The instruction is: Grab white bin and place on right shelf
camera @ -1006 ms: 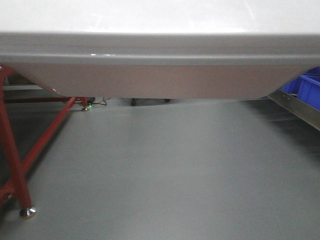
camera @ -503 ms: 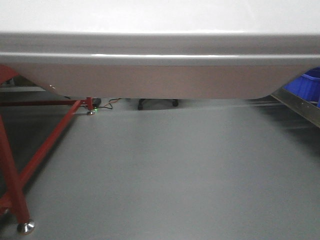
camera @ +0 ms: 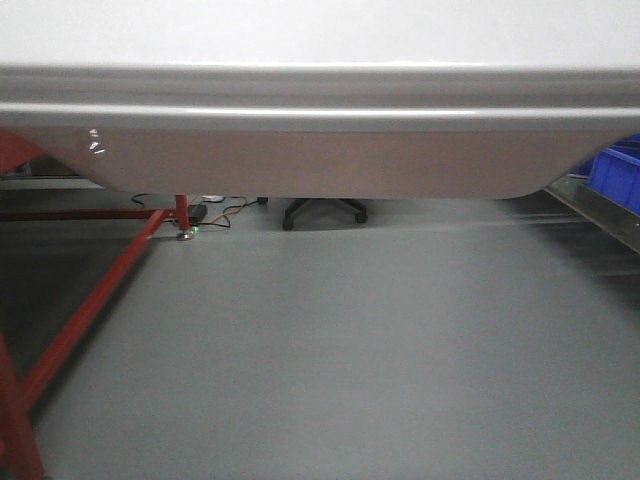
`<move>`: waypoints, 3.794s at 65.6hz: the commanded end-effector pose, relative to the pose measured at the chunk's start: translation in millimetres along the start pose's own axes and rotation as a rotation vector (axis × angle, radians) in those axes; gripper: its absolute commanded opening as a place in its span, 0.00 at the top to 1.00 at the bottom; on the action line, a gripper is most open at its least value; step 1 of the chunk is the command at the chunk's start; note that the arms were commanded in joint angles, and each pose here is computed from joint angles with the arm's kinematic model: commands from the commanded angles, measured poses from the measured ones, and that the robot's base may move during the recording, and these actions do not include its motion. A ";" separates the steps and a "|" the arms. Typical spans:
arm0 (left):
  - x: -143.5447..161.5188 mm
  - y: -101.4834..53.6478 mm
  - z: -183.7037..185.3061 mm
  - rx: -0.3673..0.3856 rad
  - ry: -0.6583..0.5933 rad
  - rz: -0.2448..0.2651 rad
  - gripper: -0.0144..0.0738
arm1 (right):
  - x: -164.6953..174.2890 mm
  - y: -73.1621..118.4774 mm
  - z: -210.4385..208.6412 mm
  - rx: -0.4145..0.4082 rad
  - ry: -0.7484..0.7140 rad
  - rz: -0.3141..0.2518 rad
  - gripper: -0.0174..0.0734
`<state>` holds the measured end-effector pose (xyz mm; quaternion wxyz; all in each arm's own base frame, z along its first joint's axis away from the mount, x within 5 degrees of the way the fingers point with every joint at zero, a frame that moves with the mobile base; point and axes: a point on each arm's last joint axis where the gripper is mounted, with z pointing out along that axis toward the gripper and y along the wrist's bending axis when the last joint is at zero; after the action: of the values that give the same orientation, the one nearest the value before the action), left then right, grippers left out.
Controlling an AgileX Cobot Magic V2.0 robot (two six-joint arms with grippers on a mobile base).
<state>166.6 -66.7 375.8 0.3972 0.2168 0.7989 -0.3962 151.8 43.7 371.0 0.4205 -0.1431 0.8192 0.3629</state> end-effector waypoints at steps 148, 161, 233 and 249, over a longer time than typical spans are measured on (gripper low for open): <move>-11.4 -25.9 -6.8 0.159 -0.080 0.009 0.60 | -7.1 25.7 -6.7 -0.191 -0.039 0.000 0.43; -11.4 -25.9 -6.8 0.159 -0.080 0.009 0.60 | -7.1 25.7 -6.7 -0.191 -0.039 0.000 0.43; -11.4 -25.9 -6.8 0.159 -0.080 0.009 0.60 | -7.1 25.7 -6.7 -0.191 -0.039 0.000 0.43; -11.4 -25.9 -6.8 0.159 -0.080 0.009 0.60 | -7.1 25.7 -6.7 -0.191 -0.039 0.000 0.43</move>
<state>166.0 -66.6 376.1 0.3979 0.2177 0.7989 -0.3950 151.8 43.6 370.9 0.4202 -0.1433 0.8196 0.3623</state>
